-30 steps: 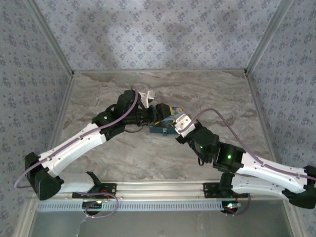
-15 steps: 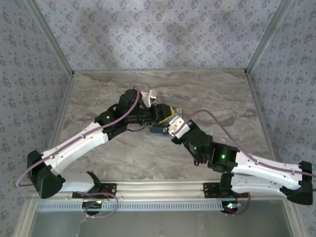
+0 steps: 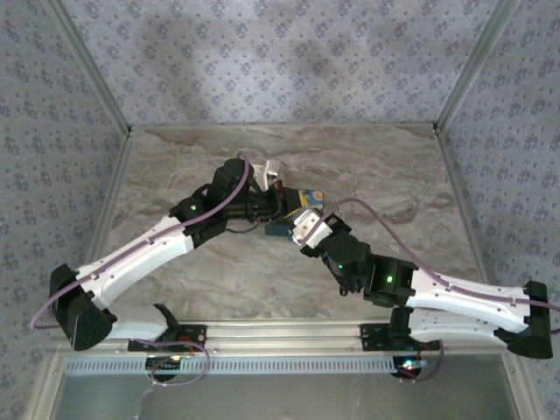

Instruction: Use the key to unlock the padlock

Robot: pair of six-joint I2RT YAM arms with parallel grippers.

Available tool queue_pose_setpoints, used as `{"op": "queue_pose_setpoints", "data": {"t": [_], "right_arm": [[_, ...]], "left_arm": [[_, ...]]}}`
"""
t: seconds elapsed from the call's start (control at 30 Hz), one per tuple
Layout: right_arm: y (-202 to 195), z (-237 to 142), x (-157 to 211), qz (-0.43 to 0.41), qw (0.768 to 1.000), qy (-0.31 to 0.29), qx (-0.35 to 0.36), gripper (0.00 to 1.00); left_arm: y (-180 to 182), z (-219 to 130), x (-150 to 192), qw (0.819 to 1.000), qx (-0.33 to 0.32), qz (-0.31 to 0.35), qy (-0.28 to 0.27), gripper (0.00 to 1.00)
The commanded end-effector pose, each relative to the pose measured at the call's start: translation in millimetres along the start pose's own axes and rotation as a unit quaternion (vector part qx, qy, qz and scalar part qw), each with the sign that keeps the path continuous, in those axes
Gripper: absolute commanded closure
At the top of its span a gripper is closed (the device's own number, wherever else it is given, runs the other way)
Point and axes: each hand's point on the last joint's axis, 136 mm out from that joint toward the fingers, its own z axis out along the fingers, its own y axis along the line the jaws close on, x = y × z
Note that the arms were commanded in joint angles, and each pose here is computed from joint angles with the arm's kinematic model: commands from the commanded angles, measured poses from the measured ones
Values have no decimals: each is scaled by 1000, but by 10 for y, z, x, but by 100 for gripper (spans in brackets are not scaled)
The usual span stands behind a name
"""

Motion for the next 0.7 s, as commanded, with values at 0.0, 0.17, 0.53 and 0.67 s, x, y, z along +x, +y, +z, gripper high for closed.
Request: {"op": "queue_pose_setpoints", "data": {"t": [0.0, 0.17, 0.53, 0.67], "right_arm": [[-15, -20, -21, 1, 1000, -5, 7, 100], [-54, -63, 14, 48, 999, 4, -17, 76], [-278, -159, 357, 278, 953, 61, -107, 53], [-206, -94, 323, 400, 894, 66, -193, 56]], "left_arm": [[-19, -3, 4, 1000, 1, 2, -1, 100], [51, -27, -52, 999, -16, 23, -17, 100], [253, -164, -249, 985, -93, 128, -64, 100], [237, -191, -297, 980, -92, 160, -79, 100]]}}
